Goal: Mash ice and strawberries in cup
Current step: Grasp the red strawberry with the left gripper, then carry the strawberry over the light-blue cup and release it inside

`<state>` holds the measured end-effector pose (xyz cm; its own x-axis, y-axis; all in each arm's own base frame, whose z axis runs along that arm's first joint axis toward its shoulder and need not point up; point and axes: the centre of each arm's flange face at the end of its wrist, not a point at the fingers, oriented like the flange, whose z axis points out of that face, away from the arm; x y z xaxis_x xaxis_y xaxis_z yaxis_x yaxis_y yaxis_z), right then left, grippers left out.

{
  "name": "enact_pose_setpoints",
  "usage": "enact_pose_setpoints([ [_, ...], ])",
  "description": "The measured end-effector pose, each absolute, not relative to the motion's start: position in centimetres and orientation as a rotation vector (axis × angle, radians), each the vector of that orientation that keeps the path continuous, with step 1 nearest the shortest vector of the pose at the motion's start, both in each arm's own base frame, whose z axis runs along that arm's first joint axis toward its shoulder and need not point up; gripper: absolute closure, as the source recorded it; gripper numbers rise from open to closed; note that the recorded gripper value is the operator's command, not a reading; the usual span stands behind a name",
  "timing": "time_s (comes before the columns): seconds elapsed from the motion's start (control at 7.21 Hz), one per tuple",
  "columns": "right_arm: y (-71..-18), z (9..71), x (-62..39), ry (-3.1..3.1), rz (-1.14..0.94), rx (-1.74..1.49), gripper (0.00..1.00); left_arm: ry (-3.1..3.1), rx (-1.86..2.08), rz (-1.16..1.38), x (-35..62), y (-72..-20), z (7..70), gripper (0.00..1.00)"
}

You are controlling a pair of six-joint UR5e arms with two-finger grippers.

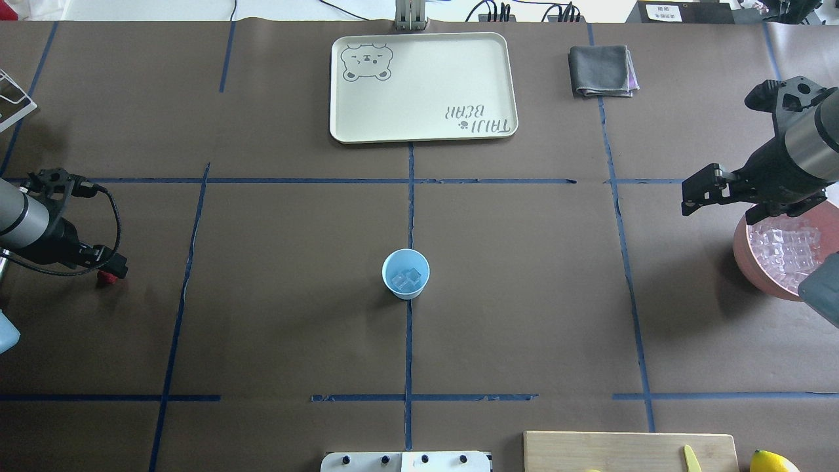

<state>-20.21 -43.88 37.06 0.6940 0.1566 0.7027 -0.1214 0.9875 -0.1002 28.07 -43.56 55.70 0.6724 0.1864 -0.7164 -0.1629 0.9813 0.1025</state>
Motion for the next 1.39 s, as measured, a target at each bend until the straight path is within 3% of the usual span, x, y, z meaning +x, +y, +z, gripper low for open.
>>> enact_pose_setpoints([
  [0.14, -43.9, 37.1, -20.2, -0.789, 0.156, -0.047, 0.01, 0.809, 0.029, 0.199, 28.2, -43.6, 55.7, 0.28],
  [0.42, -43.9, 37.0, -20.2, -0.789, 0.156, -0.047, 0.01, 0.807, 0.027, 0.199, 28.3, -43.6, 55.9, 0.68],
  [0.69, -43.8, 37.0, -20.1, -0.790, 0.156, -0.046, 0.01, 0.807, 0.027, 0.199, 28.3, -43.6, 56.0, 1.00],
  [1.11, -43.8, 37.0, -20.1, -0.789, 0.157, -0.046, 0.01, 0.847, 0.037, 0.138, 28.8, -44.2, 52.6, 1.00],
  [1.39, -43.8, 37.0, -20.0, -0.790, 0.157, -0.045, 0.01, 0.982, 0.050, -0.016, 31.6, -46.0, 42.0, 1.00],
])
